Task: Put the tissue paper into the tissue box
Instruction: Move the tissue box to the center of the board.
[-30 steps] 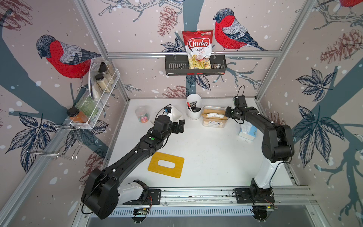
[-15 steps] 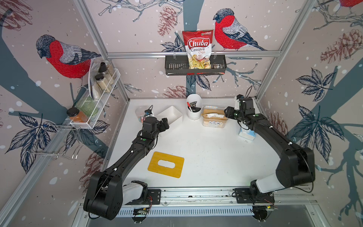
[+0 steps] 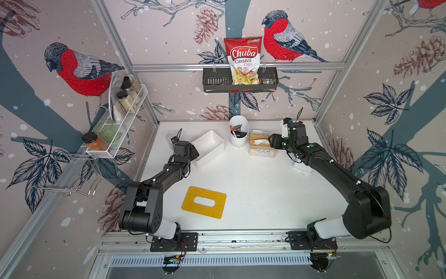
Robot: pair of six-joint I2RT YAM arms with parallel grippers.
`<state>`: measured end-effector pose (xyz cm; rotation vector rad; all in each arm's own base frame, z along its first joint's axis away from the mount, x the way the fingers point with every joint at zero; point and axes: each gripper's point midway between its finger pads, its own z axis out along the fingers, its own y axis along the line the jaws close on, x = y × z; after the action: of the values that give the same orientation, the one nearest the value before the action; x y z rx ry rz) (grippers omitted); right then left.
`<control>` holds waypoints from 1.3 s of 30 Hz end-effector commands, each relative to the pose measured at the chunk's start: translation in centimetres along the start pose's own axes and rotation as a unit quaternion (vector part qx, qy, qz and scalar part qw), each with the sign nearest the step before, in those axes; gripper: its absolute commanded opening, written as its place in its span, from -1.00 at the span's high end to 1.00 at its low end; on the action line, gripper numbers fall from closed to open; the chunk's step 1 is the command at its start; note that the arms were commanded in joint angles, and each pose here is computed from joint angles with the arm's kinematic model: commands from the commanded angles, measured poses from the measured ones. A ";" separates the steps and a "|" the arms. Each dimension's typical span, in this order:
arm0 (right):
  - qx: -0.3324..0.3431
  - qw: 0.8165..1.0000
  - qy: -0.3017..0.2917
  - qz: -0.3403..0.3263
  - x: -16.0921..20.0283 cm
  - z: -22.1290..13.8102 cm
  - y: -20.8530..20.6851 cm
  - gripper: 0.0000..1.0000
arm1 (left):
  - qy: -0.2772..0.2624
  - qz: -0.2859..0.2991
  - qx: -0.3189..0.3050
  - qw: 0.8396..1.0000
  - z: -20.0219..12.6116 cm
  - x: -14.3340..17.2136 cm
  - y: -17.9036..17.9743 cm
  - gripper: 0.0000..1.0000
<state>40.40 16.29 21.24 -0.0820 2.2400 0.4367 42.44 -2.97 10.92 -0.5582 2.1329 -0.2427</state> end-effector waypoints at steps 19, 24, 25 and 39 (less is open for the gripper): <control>0.085 0.996 0.004 0.038 1.1 -2.2 -6.1 -0.38 | 0.044 0.065 0.046 0.996 -2.3 5.9 -0.3 0.88; 0.158 0.982 -0.016 0.104 1.1 -3.7 -12.8 -0.45 | 0.048 0.122 0.108 0.985 -4.3 7.1 -5.7 1.00; 0.176 0.977 -0.023 0.120 1.1 -4.1 -14.5 -0.46 | 0.054 0.129 0.120 0.983 -4.5 7.4 -6.6 1.00; 0.236 0.924 -0.058 0.296 3.5 -5.8 -28.7 -0.44 | 0.072 0.202 0.146 0.966 -5.7 11.3 -12.4 1.00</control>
<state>38.24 -12.79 13.71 0.8865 2.1730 0.0873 35.52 -19.11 10.10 0.0610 2.2624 -0.3842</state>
